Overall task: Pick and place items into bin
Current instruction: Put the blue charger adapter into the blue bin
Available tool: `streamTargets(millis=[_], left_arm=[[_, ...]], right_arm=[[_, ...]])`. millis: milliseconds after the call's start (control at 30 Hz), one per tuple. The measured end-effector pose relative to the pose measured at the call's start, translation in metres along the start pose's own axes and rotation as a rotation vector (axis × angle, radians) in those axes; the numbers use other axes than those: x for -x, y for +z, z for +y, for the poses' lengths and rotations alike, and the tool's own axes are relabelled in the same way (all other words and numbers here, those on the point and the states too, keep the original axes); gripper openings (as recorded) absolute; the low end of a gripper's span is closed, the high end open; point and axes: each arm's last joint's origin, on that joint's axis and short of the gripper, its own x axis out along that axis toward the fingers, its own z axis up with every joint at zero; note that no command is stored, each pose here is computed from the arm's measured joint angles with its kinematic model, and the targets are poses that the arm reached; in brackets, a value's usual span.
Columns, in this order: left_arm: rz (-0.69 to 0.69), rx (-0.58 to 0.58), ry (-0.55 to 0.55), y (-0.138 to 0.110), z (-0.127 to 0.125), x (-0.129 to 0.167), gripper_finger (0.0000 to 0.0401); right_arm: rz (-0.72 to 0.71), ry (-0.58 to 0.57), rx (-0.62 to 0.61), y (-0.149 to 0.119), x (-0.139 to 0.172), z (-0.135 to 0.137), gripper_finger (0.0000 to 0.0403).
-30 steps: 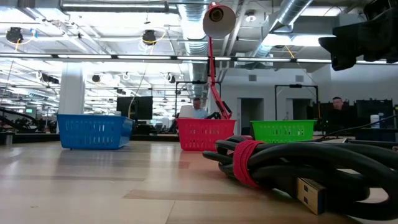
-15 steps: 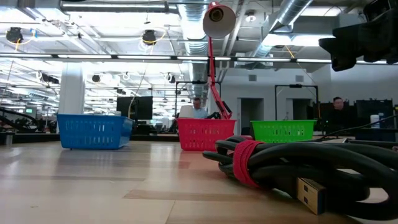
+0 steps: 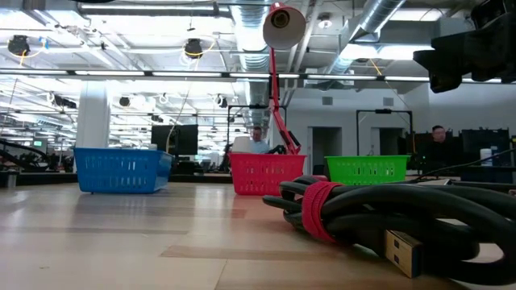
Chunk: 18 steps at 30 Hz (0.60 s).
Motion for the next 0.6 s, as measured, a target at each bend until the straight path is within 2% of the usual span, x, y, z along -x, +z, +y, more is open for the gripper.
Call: streamTargets(millis=[233,333,433,600], left_arm=[[0.000,0.003,0.000,0.0000,0.0000,0.0000,0.0144],[0.000,0.003,0.000,0.0000,0.0000,0.0001,0.0132],[0.001,0.022,-0.001,-0.0002,0.0000,0.0001,0.0145],[-0.001,0.036,-0.031,-0.0007,-0.0011,0.0001,0.0194]], right_arm=[[0.000,0.000,0.000,0.0000,0.0000,0.0000,0.0182],[0.000,0.000,0.000,0.0000,0.0000,0.0000,0.0183],[0.000,0.001,0.000,-0.0001,0.0000,0.0000,0.0181],[0.000,0.000,0.000,0.0000,0.0000,0.0000,0.0181]])
